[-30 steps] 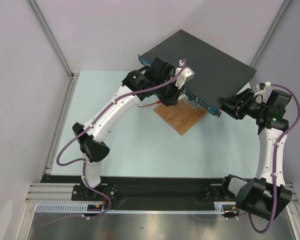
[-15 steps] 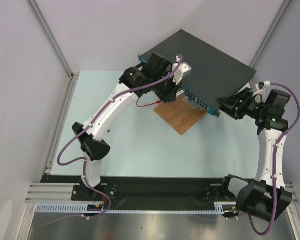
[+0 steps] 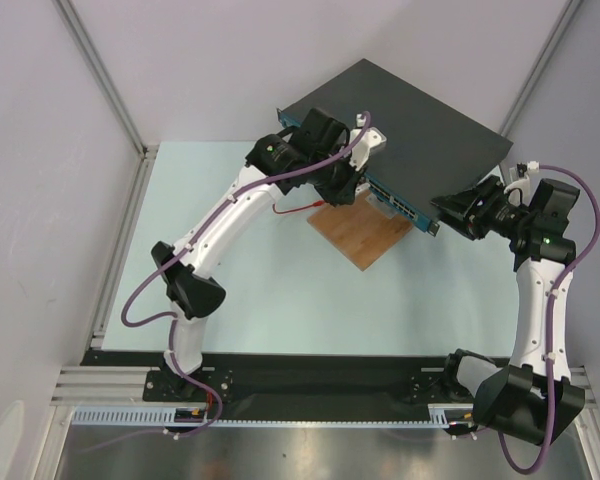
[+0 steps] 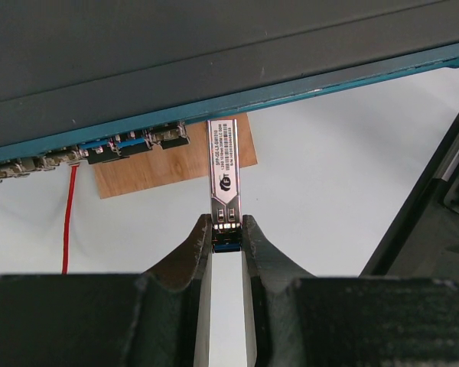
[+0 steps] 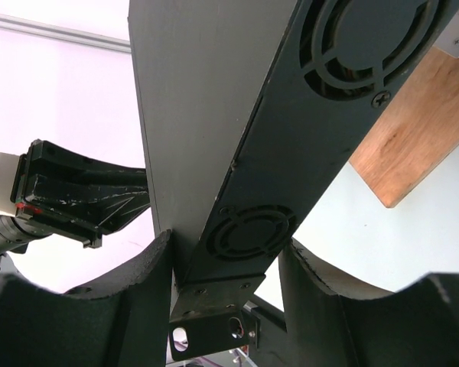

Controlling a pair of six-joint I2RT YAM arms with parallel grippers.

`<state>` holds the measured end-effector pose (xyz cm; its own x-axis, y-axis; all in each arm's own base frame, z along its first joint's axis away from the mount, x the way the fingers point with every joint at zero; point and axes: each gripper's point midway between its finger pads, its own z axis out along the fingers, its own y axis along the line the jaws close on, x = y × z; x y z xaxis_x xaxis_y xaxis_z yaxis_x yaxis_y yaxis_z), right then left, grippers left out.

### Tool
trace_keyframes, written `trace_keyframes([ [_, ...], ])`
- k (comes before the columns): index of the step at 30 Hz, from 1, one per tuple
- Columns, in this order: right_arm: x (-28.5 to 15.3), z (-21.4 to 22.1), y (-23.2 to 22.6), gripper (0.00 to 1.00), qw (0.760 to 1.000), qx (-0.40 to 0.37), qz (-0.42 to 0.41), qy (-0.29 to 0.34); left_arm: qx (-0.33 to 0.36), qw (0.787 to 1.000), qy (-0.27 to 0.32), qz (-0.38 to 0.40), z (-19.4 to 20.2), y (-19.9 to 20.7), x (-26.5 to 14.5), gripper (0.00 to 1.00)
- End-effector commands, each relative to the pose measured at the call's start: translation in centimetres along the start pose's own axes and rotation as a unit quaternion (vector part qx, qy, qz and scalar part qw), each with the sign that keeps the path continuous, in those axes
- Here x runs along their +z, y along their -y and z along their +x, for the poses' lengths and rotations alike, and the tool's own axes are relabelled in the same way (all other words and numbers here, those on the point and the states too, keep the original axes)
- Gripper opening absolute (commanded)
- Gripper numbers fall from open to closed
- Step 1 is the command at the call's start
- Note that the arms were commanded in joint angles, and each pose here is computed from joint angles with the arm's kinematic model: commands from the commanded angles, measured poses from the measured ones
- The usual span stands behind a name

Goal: Insert the plug into the switch port

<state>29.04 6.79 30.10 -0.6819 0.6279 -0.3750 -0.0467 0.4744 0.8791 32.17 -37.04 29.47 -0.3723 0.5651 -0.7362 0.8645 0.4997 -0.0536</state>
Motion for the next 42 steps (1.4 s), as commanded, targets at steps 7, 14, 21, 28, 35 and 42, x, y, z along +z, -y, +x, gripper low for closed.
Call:
trace_keyframes([
  [7,0.6,1.8,-0.5,0.00,0.989,-0.143,-0.013,-0.027,0.005,0.999,0.040,0.007,-2.4,0.3,-1.1,0.00],
  [14,0.6,2.3,-0.4,0.00,0.988,-0.150,-0.011,-0.032,0.006,0.999,0.045,0.008,-2.7,0.3,-1.1,0.00],
  [21,0.6,2.5,-0.4,0.00,0.987,-0.154,-0.012,-0.036,0.006,0.999,0.048,0.006,-2.9,0.2,-0.8,0.00],
  [28,0.6,2.7,-0.5,0.00,0.987,-0.158,-0.013,-0.040,0.000,0.999,0.046,0.007,-2.9,0.1,-0.2,0.00],
  [35,0.6,2.8,-0.5,0.00,0.986,-0.162,-0.015,-0.043,-0.012,0.998,0.060,0.007,-3.5,-0.5,-0.2,0.00],
  [42,0.7,3.0,-0.4,0.00,0.985,-0.168,-0.011,-0.047,-0.054,0.990,0.124,0.033,-6.4,-1.5,-2.3,0.00],
])
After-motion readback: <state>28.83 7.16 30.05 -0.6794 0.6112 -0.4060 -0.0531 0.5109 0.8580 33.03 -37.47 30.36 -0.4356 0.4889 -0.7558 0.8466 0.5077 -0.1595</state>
